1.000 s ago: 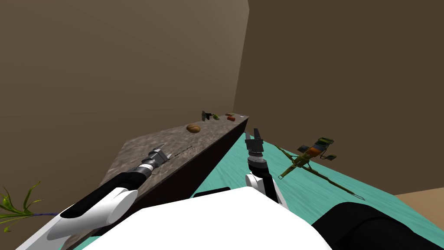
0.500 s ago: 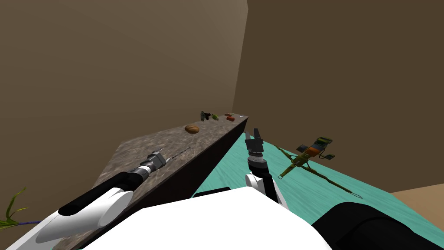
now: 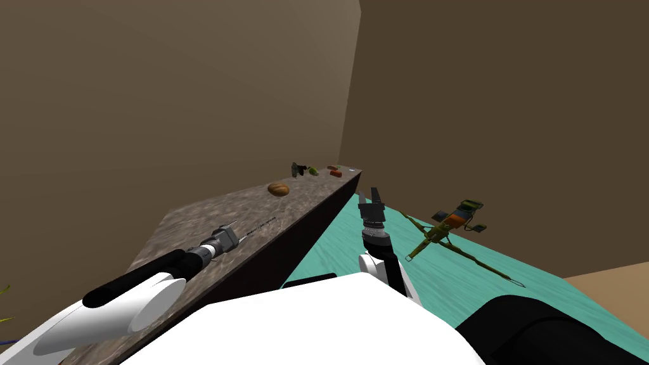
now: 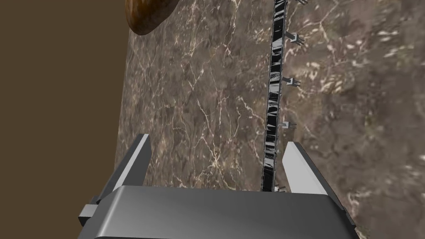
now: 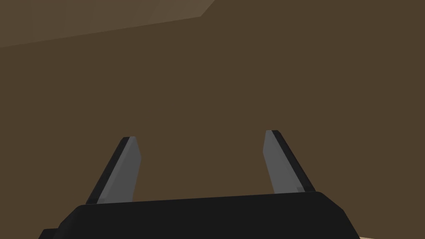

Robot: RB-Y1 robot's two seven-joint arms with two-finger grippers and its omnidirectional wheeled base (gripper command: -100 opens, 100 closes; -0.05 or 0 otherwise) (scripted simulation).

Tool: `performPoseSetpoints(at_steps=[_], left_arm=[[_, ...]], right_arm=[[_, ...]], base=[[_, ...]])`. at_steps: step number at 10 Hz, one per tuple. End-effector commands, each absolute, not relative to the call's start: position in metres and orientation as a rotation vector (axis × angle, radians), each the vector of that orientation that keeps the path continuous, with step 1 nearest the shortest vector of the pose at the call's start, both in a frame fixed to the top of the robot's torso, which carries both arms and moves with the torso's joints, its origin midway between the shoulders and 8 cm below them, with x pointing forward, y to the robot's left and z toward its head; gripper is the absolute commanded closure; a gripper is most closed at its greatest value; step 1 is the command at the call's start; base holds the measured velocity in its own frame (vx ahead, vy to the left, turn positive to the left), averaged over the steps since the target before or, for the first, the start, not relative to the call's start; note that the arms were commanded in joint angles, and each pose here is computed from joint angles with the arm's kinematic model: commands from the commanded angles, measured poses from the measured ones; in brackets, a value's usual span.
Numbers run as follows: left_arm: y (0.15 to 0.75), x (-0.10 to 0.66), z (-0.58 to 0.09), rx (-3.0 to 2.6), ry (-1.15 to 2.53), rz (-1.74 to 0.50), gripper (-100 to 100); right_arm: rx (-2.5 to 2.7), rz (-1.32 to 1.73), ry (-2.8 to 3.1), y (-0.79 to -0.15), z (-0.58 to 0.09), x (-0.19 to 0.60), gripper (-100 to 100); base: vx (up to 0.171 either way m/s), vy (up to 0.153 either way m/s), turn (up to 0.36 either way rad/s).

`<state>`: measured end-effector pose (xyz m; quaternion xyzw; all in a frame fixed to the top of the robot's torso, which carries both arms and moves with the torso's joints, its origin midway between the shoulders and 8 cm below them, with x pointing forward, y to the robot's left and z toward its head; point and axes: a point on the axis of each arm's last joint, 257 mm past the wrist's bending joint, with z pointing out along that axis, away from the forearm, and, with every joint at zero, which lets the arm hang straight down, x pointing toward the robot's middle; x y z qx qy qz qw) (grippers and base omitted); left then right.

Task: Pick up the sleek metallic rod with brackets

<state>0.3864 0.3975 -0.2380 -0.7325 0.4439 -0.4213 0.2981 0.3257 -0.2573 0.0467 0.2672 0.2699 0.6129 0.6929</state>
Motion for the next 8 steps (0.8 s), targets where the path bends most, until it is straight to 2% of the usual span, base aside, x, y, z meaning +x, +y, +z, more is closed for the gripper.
performPoseSetpoints(at_steps=[1, 8], left_arm=[[0.401, 0.382, -0.247, -1.998, 1.187, -1.084, -100], [0.429, 0.355, -0.276, -2.234, 1.184, -0.921, -100]], right_arm=[[0.597, 1.369, 0.603, -0.257, 0.047, 0.326, 0], [0.597, 1.369, 0.603, -0.257, 0.047, 0.326, 0]], base=[[0.032, -0.014, -0.017], [0.031, -0.012, -0.027]])
